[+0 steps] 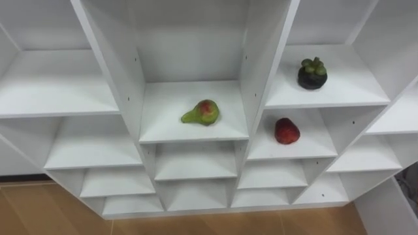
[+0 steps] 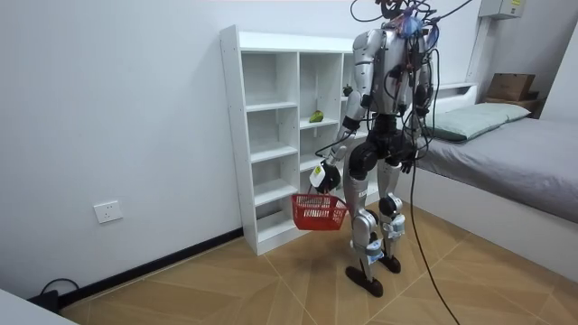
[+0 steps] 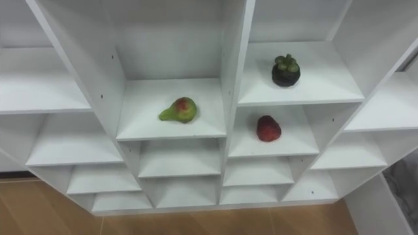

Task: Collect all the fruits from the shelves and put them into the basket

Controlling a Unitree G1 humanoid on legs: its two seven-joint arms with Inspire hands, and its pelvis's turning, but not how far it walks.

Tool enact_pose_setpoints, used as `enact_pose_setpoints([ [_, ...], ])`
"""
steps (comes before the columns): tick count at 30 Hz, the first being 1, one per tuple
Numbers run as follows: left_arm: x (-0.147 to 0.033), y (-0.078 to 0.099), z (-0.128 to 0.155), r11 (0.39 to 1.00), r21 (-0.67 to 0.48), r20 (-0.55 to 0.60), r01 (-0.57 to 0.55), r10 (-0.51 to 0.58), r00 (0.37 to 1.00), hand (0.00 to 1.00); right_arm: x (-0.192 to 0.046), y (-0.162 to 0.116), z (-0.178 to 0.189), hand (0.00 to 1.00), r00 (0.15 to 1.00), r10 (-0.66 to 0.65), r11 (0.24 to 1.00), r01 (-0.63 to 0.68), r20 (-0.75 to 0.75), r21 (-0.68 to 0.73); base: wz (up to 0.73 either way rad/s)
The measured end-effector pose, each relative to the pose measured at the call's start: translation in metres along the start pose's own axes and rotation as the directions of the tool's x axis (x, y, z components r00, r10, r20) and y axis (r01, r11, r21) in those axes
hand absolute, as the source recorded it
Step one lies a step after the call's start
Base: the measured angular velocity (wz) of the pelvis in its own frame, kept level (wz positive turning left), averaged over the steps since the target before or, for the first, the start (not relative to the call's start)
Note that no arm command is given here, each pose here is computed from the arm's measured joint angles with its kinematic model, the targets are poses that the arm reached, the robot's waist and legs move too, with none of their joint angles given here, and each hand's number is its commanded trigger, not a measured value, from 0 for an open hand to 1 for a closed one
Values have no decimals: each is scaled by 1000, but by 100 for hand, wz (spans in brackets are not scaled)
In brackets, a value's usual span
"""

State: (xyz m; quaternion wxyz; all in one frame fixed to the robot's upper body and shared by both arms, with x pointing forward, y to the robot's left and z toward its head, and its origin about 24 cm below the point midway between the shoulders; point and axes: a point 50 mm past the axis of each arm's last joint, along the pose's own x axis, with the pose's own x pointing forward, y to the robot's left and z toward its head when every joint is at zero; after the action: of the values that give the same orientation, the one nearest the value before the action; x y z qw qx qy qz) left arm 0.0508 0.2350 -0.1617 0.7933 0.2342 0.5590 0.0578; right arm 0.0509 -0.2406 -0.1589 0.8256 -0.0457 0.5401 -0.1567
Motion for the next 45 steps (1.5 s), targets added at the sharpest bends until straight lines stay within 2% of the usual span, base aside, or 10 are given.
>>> enact_pose_setpoints([
  [7,-1,-1,1,999,-28,22,-15,16,1000,100,-9,9,33,0,978,-4,1000,4,210,-3,-3],
  [11,-3,-1,2,1000,-25,54,-16,17,998,100,-31,20,66,0,907,44,999,-43,419,-12,0],
  [17,-4,-6,7,998,-69,71,6,-2,997,100,-49,30,100,0,820,76,997,-81,568,-15,0],
  [30,-5,-9,3,998,-53,64,22,-19,998,100,-84,32,142,0,660,20,998,-58,751,25,0],
  [34,-5,-13,0,997,-66,41,40,-38,998,100,-100,31,158,0,589,-11,996,-62,808,58,-4],
  [39,-5,-15,-4,995,-58,20,75,-74,997,100,-127,29,187,0,425,-63,993,-66,903,100,-3],
  [45,-5,-14,-6,994,-54,17,94,-93,995,100,-134,24,201,0,362,-123,988,-38,924,147,0],
])
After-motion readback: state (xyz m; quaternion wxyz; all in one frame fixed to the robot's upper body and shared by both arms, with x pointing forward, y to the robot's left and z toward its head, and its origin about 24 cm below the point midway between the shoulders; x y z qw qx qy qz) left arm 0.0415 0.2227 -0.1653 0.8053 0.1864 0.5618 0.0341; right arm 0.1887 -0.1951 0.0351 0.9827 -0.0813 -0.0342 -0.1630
